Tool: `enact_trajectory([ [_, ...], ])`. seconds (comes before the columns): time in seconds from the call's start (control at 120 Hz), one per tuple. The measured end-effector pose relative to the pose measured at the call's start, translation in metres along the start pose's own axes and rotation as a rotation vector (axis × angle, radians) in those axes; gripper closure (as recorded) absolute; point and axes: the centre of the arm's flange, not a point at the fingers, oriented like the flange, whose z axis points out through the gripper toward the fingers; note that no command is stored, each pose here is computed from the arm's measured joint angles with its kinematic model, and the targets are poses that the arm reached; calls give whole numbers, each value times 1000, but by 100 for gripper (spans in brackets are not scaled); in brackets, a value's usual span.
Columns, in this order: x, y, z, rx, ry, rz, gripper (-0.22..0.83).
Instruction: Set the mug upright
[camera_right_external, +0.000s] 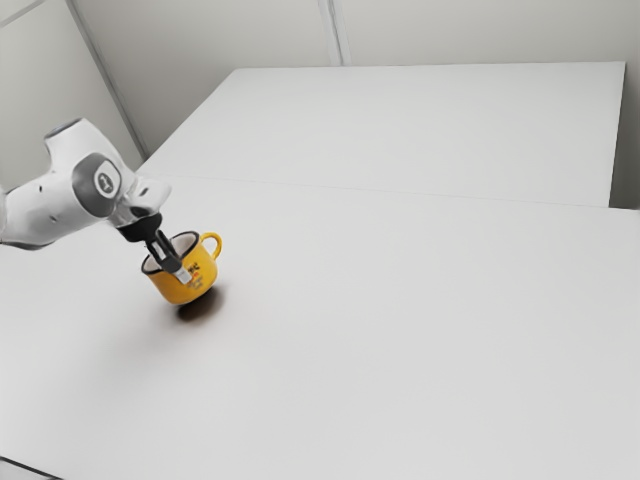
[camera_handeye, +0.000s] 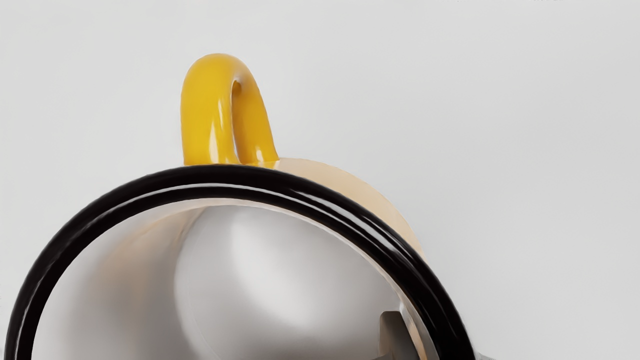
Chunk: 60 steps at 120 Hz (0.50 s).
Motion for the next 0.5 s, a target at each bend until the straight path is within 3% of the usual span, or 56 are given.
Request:
enact_trajectory([
  [0.133, 20, 29, 1, 93, 1, 77, 78],
  [0.5, 25, 77, 27, 159, -58, 69, 78],
])
